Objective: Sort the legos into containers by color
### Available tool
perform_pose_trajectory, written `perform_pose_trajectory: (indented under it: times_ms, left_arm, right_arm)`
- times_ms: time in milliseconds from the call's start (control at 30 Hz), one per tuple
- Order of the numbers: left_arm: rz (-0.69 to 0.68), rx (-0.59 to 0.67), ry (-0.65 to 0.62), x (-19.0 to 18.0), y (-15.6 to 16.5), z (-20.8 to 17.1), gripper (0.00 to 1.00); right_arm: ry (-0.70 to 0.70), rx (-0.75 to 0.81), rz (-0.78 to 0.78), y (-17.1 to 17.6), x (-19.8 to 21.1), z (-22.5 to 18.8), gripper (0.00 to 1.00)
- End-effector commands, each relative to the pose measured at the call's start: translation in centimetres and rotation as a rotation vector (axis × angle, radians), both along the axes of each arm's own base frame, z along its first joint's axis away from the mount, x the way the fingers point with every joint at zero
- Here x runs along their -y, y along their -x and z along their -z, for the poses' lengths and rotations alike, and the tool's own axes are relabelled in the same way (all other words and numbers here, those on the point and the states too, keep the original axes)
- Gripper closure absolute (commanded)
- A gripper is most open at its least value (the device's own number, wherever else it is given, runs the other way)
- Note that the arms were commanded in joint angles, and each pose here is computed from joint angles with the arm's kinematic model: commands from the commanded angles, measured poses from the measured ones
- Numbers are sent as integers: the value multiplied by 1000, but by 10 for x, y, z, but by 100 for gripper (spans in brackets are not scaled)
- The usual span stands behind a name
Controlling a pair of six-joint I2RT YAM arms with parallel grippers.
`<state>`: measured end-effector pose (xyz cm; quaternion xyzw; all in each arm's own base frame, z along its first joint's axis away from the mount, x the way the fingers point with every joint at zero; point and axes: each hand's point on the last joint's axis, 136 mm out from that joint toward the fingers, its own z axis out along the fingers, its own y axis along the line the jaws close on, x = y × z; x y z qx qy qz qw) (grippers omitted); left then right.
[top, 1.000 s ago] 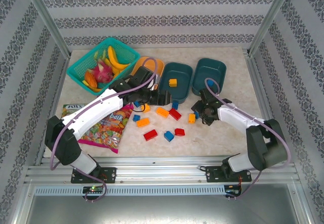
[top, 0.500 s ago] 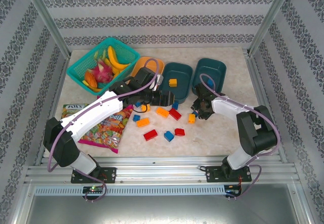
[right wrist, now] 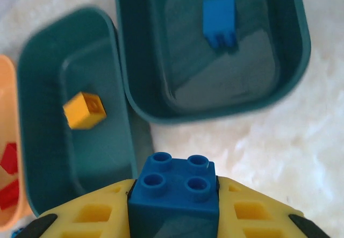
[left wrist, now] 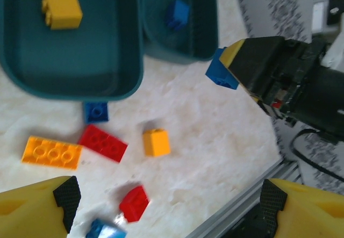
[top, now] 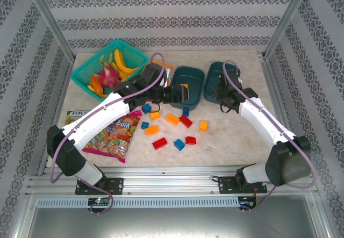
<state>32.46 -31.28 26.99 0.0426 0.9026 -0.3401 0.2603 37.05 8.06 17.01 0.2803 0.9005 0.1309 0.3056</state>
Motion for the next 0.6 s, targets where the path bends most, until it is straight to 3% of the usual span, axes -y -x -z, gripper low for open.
perform_pose_trajectory:
  times_ms: [0,233,433,567]
  left_arm:
    - [-48,11,66,5,-31,-12,11]
    - [-95,4,105,8,-65,-13,11]
    - [-101,-17,101,10,-66,-6,11]
    - [-114,-28,77,3,-61,-1,11]
  right_arm:
    - [35,-34,-124,-29,0,11,74]
    - [-11,-166,-243,-81,-9,57,72]
    - [-35,-262,-216,-99,0,95,69]
    - [-34,-328,-206,-99,4,113,62]
